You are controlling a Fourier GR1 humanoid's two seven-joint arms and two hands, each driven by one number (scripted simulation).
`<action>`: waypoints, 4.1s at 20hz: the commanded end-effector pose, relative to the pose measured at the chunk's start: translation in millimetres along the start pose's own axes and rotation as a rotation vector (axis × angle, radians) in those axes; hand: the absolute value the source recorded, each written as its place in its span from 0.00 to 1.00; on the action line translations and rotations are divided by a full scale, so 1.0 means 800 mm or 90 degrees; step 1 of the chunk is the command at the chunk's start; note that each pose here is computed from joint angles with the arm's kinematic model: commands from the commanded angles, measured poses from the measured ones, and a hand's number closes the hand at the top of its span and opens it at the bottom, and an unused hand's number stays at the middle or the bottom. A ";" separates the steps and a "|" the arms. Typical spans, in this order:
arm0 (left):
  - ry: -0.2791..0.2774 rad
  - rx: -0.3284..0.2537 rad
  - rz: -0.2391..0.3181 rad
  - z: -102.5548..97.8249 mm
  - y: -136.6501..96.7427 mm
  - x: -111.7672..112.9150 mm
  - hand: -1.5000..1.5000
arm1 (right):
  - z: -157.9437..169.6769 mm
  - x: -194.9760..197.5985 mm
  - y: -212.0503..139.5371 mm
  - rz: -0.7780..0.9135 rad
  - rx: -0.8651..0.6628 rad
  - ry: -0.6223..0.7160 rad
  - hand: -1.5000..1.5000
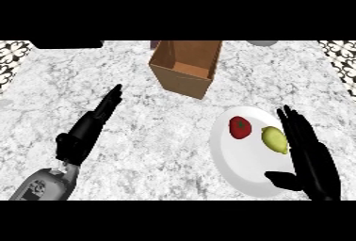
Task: Pick the tomato from the plate and place it in the cardboard box
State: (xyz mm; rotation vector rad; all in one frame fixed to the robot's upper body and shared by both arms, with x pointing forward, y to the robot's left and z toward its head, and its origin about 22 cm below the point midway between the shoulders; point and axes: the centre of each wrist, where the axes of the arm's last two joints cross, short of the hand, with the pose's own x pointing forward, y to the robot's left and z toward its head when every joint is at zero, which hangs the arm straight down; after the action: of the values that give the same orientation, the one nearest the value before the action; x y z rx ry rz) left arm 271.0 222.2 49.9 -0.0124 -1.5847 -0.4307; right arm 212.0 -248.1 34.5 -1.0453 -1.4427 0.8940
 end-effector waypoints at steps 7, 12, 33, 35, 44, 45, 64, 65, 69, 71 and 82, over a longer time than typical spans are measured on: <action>-0.002 -0.013 -0.003 -0.015 -0.002 0.002 0.50 | 0.022 0.111 -0.069 0.024 0.176 0.071 0.00; -0.012 -0.020 0.005 -0.030 -0.002 0.015 0.50 | -0.010 0.152 -0.064 -0.002 0.214 0.111 0.00; -0.010 -0.007 0.001 -0.019 -0.024 -0.002 0.50 | -0.056 0.112 0.012 -0.001 0.225 0.162 0.00; -0.008 -0.022 0.003 -0.003 -0.015 -0.003 0.50 | -0.071 0.084 0.016 0.002 0.215 0.151 0.00; -0.008 -0.018 0.000 -0.016 -0.018 -0.017 0.50 | -0.076 0.105 0.036 0.022 0.250 0.159 0.00; -0.019 -0.009 0.000 -0.009 -0.022 -0.011 0.50 | -0.077 0.079 0.022 0.019 0.255 0.153 0.00; -0.013 -0.013 -0.010 0.003 -0.022 -0.028 0.50 | -0.100 0.089 0.109 0.083 0.292 0.192 0.00; -0.013 -0.016 -0.001 -0.040 -0.032 -0.008 0.50 | -0.095 0.068 0.121 0.082 0.299 0.199 0.00; -0.027 -0.028 0.001 -0.032 -0.029 0.007 0.50 | -0.090 0.060 0.108 0.072 0.301 0.194 0.00; -0.017 -0.017 0.005 -0.025 -0.011 -0.018 0.50 | -0.092 0.058 0.115 0.074 0.319 0.187 1.00; -0.011 -0.016 0.001 -0.043 -0.021 0.007 0.50 | -0.096 0.092 0.125 0.129 0.205 0.115 1.00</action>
State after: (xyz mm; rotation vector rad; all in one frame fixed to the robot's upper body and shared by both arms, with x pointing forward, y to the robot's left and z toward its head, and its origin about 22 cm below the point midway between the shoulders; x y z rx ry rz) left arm 287.8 205.5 39.6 -0.0419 -1.5958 -0.4507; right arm 305.3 -173.6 -15.0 -0.9509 -0.9660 1.0816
